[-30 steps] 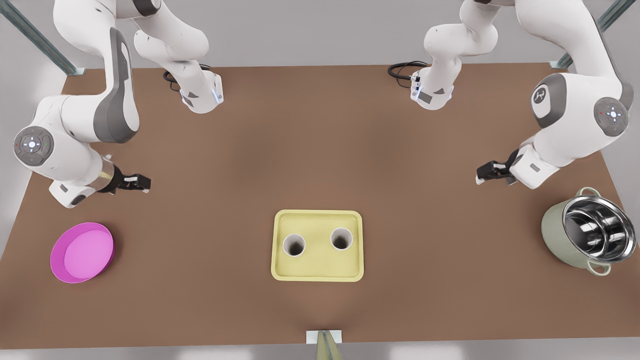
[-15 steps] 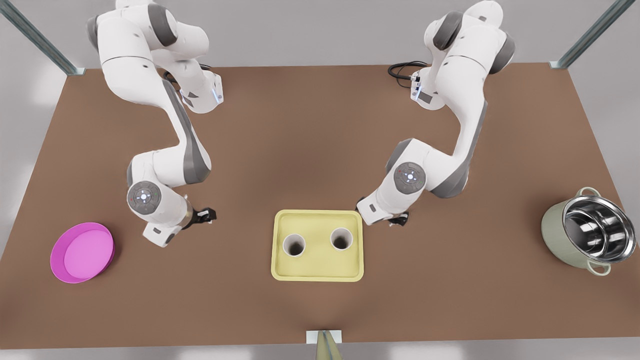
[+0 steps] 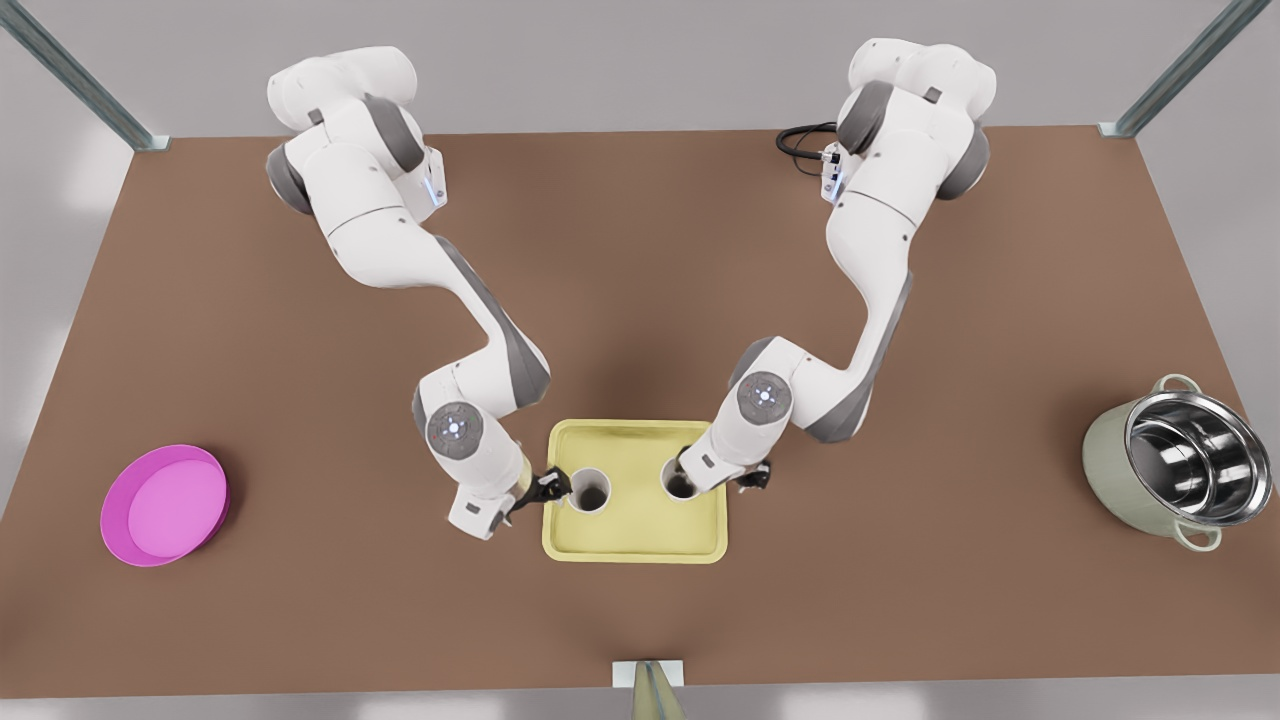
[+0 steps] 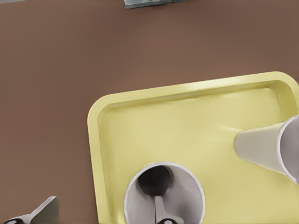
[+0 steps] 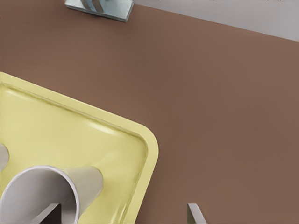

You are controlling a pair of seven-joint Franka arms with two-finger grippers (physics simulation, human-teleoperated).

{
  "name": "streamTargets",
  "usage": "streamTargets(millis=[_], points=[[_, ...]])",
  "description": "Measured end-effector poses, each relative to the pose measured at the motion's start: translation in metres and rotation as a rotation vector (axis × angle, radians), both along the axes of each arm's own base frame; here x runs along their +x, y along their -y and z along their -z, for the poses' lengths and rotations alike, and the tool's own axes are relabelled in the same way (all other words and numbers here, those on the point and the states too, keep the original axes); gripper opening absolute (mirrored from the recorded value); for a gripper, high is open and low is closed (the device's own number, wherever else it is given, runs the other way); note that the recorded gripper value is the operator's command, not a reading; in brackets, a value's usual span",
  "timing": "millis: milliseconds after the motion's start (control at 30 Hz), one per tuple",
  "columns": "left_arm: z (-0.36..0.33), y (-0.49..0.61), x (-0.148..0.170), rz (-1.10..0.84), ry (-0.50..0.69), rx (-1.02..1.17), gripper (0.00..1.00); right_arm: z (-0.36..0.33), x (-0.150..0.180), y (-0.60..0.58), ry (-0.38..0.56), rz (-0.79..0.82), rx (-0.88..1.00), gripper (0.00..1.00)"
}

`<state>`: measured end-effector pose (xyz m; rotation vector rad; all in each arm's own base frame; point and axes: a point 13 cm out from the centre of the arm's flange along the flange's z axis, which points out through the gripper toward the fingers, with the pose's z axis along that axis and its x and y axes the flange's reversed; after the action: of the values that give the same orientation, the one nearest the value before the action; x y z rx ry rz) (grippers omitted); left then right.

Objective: Use the left arm to pick up the white IKEA cup from the tray and place it on the middle-left position; use the right arm to pick up the white IKEA cup from the tray and place it on the middle-right position

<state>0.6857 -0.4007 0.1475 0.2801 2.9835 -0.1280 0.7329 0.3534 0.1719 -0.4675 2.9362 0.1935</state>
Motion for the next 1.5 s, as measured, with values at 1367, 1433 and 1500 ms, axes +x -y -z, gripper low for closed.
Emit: streamTargets(millis=[1367,1433,1500], points=[[-0.027,-0.264,0.086,-0.419,-0.029,0.003,0.1,0.06,-0.027,-0.054,-0.041,0.044,0.035,0.26],[-0.01,-0.267,0.085,-0.39,-0.038,0.007,0.1,0.056,-0.026,-0.054,-0.039,0.043,0.036,0.27],[0.004,-0.266,0.088,-0.359,-0.029,0.004,0.1,0.045,-0.029,-0.047,-0.042,0.045,0.03,0.27]])
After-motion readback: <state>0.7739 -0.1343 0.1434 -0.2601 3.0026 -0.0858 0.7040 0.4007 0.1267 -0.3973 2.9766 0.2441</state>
